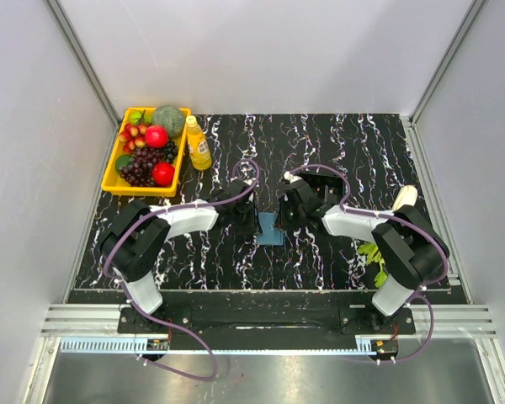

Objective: Put the credit cards into the card holder
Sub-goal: Close the card holder at the center of the board.

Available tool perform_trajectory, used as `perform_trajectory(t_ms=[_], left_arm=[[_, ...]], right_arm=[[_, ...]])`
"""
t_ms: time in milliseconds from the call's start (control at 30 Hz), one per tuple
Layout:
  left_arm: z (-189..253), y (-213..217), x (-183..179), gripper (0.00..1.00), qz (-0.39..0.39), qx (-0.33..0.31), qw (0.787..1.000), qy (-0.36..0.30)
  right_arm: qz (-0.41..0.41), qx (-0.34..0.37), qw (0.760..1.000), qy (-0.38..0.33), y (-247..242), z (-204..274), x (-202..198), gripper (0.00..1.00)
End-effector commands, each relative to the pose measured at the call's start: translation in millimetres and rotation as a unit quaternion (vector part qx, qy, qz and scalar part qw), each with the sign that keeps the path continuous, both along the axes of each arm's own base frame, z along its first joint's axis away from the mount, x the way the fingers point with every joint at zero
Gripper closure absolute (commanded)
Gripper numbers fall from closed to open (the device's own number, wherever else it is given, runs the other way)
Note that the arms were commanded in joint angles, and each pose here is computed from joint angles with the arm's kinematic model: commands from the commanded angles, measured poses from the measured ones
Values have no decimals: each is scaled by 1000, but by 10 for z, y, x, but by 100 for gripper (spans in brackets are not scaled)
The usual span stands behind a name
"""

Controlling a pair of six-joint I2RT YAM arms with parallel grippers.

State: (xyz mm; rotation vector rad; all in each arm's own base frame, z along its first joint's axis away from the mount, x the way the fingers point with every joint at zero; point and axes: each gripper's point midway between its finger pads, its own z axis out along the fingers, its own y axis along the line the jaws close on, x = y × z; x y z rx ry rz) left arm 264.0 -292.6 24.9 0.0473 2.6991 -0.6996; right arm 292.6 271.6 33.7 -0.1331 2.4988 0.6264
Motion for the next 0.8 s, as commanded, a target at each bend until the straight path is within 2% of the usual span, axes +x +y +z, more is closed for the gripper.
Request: perform_trajectory(t_ms=[0, 267, 433, 500, 767], left_arm=[[120, -142, 85, 75, -14, -22, 1000, -15], [100, -118, 97, 75, -9, -15, 1000, -14], [87, -104, 81, 75, -9, -12, 1000, -13], [98, -99, 85, 75, -7, -12, 1000, -15], [91, -99, 78, 75, -9, -12, 1000, -13]], right_arm=[[18, 43, 999, -10, 192, 109, 84, 100], [10, 43, 999, -11, 114, 137, 17, 100], [-5, 47, 996, -71, 50, 572, 152, 100], [-8, 50, 995, -92, 41, 722, 213, 90], [-23, -13, 999, -30, -144, 283, 157, 94]])
